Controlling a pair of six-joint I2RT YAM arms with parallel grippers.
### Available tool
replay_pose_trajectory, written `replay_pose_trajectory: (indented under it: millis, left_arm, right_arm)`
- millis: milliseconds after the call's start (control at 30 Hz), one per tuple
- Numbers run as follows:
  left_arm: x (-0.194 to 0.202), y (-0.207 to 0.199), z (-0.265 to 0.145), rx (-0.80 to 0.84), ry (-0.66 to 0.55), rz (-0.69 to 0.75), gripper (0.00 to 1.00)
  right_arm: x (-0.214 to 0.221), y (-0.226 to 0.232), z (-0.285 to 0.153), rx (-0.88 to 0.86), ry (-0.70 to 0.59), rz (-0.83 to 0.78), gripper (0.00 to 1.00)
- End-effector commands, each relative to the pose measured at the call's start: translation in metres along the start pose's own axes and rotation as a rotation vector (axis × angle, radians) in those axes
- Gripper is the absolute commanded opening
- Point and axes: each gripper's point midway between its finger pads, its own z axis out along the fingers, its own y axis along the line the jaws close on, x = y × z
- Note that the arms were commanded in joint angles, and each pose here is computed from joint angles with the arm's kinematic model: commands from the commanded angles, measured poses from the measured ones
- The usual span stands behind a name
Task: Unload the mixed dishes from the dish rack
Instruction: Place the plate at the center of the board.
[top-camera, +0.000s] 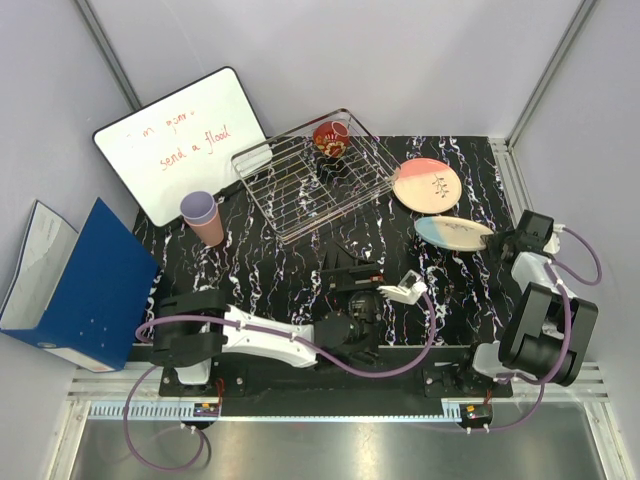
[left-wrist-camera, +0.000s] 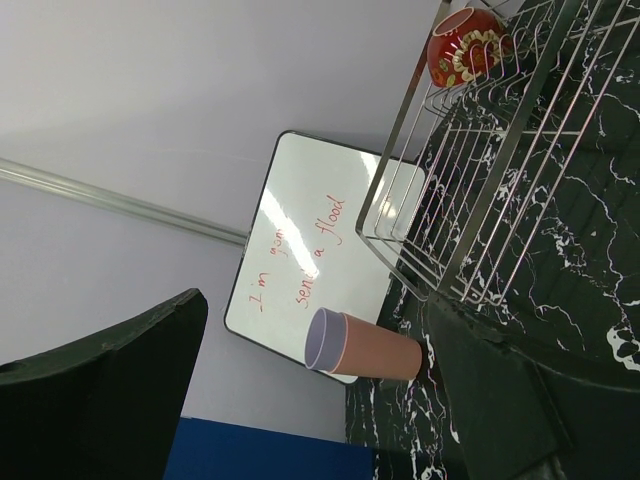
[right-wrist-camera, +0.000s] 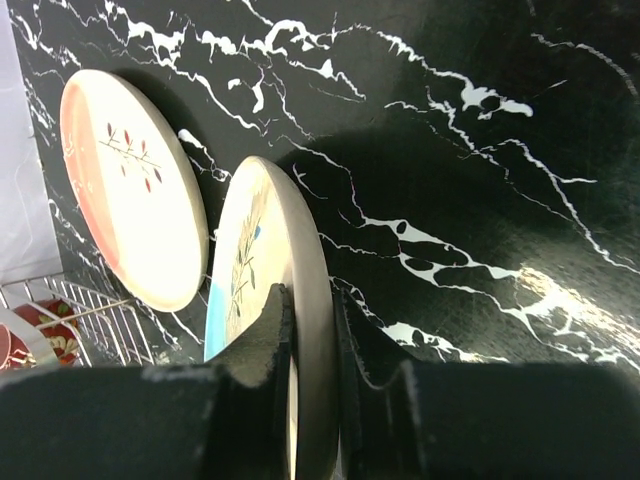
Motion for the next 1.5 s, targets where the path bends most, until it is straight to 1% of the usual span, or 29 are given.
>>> replay_pose_trajectory:
  millis: [0, 33, 67, 200, 500, 767, 1033, 1100, 1200, 1333, 1367, 1433, 1467]
  left_arm:
    - [0.027, 0.001, -0.013, 0.034, 0.171, -0.413, 0.99]
    - [0.026, 0.0, -0.013, 0.035, 0.173, -0.413, 0.99]
    - [0.026, -0.001, -0.013, 0.034, 0.171, -0.409, 0.99]
    - [0.021, -0.003, -0.013, 0.036, 0.166, -0.404, 0.99]
    - [0.02, -0.007, -0.014, 0.038, 0.164, -0.396, 0.99]
    - [0.023, -0.007, -0.015, 0.039, 0.164, -0.399, 0.99]
    - [0.019, -0.008, -0.02, 0.048, 0.15, -0.39, 0.99]
    - [0.021, -0.009, -0.02, 0.05, 0.151, -0.378, 0.99]
    - [0.022, -0.009, -0.02, 0.052, 0.152, -0.365, 0.99]
    - [0.018, -0.01, -0.023, 0.057, 0.141, -0.345, 0.99]
    - [0.016, -0.01, -0.024, 0.059, 0.136, -0.344, 0.99]
    - [0.014, -0.011, -0.025, 0.062, 0.135, -0.347, 0.99]
    - [0.013, -0.01, -0.026, 0.064, 0.132, -0.345, 0.99]
  right_arm:
    - [0.058, -0.104, -0.002, 0.338, 0.199, -0.099, 0.21]
    - [0.059, -0.105, -0.002, 0.341, 0.201, -0.099, 0.22]
    - [0.059, -0.104, -0.001, 0.337, 0.204, -0.102, 0.27]
    - [0.062, -0.104, 0.001, 0.334, 0.221, -0.104, 0.39]
    - [0.065, -0.107, 0.002, 0.349, 0.24, -0.104, 0.44]
    - [0.078, -0.111, -0.004, 0.352, 0.314, -0.114, 0.56]
    - [0.079, -0.113, -0.004, 0.364, 0.326, -0.118, 0.58]
    - [0.08, -0.11, -0.006, 0.356, 0.333, -0.121, 0.6]
    - [0.081, -0.109, -0.011, 0.353, 0.35, -0.126, 0.66]
    - [0.081, -0.111, -0.02, 0.372, 0.37, -0.163, 0.79]
    - [0.075, -0.111, -0.021, 0.383, 0.348, -0.177, 0.81]
    - [0.074, -0.113, -0.024, 0.392, 0.344, -0.183, 0.87]
    - [0.075, -0.111, -0.027, 0.382, 0.342, -0.181, 0.87]
